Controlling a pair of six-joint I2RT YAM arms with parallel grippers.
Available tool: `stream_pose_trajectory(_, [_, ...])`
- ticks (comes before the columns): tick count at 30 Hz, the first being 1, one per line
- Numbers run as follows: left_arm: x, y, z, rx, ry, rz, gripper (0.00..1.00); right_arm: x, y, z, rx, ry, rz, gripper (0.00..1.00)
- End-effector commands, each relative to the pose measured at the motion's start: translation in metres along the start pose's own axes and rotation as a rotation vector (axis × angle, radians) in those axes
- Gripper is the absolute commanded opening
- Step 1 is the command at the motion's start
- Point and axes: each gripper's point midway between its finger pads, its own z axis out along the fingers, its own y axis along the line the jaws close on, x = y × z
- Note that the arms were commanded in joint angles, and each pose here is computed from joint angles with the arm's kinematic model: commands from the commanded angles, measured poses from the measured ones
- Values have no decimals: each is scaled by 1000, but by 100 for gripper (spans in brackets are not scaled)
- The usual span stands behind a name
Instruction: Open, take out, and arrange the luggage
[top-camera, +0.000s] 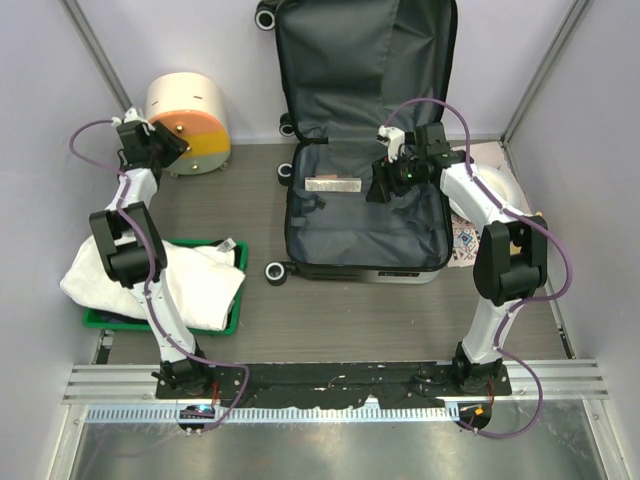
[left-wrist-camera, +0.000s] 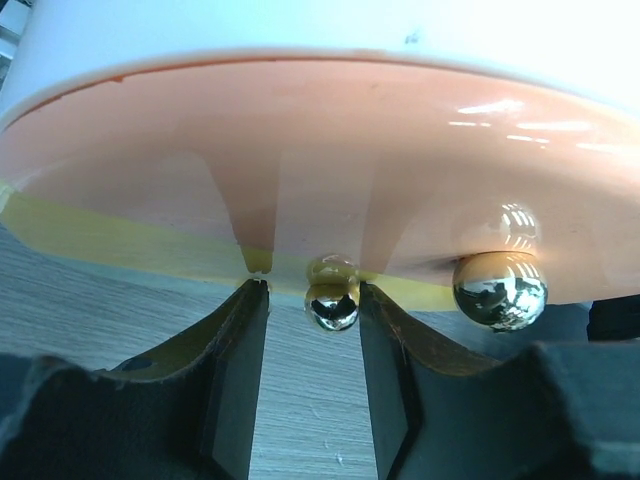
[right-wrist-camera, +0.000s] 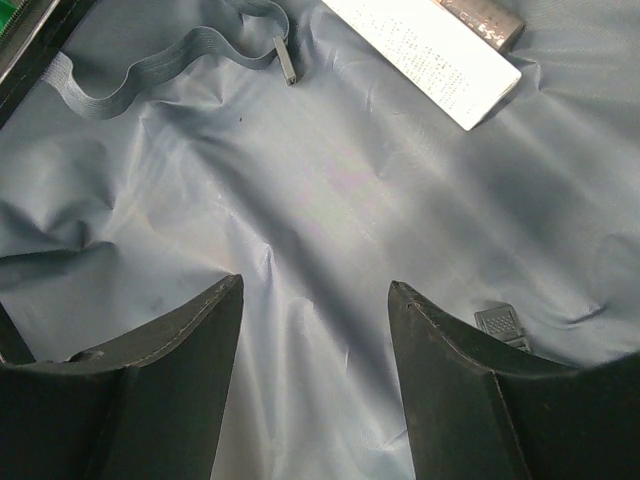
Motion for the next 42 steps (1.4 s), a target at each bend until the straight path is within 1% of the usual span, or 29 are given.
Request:
stream_pose_trajectory(1, [-14, -13, -1, 57, -27, 34, 46, -24, 4, -15, 13, -61, -32, 65])
stream_pose_trajectory(8, [-11, -18, 2, 97, -8, 42, 47, -23, 4, -13, 8, -58, -25, 65])
stream_pose_trajectory(13, [-14, -11, 7, 58, -25, 34, 46, -25, 3, -13, 7, -63, -21, 65])
stream_pose_trajectory(16, [-18, -10, 10, 52, -35, 12, 37, -25, 2, -12, 8, -61, -20, 65])
stream_pose_trajectory(17, [-19, -11, 9, 54, -39, 10, 29, -27, 2, -12, 11, -64, -23, 65])
stream_pose_trajectory(19, [-20, -13, 7, 58, -40, 8, 20, -27, 1, -12, 12, -65, -24, 65])
stream_pose_trajectory(20, [-21, -14, 4, 58, -43, 9, 14, -27, 1, -11, 10, -63, -21, 66])
stream_pose_trajectory(22, [-13, -15, -1, 65, -25, 6, 8, -28, 1, -11, 8, -65, -20, 65])
stream_pose_trajectory(24, [-17, -22, -14, 73, -37, 5, 3, -29, 1, -10, 5, -68, -14, 65])
stream_pose_trajectory(25, [-5, -15, -18, 57, -16, -18, 1, -31, 1, -9, 6, -72, -13, 65])
stream_pose_trajectory(26, [-12, -23, -30, 68, -36, -18, 0, -33, 0, -9, 8, -80, -14, 65])
stream_pose_trajectory(27, [-11, -24, -34, 73, -42, -22, 0, -35, -2, -8, 8, -85, -12, 65])
stream_pose_trajectory(28, [3, -18, -38, 59, -18, -38, 0, -36, -2, -7, 7, -89, 1, 65])
stream_pose_trajectory(30, [1, -25, -51, 68, -24, -43, 0, -41, -3, -4, 3, -102, 2, 65])
stream_pose_trajectory(31, [11, -21, -55, 59, -6, -49, 0, -43, -4, -3, 1, -108, 6, 66])
stream_pose_trajectory(36, [18, -21, -77, 48, 5, -61, 0, -57, -11, 2, 4, -134, -13, 66])
stream_pose_trajectory(39, [27, -17, -83, 42, 26, -70, 0, -66, -20, 9, 13, -150, -32, 66])
stream_pose_trajectory(40, [30, -19, -86, 47, 31, -70, 1, -63, -24, 18, 11, -143, -27, 66])
stream_pose_trajectory(41, [32, -18, -86, 47, 36, -70, 4, -71, -28, 19, 17, -157, -34, 66])
stream_pose_trajectory(42, [30, -20, -87, 50, 36, -66, 10, -72, -31, 23, 22, -157, -35, 66])
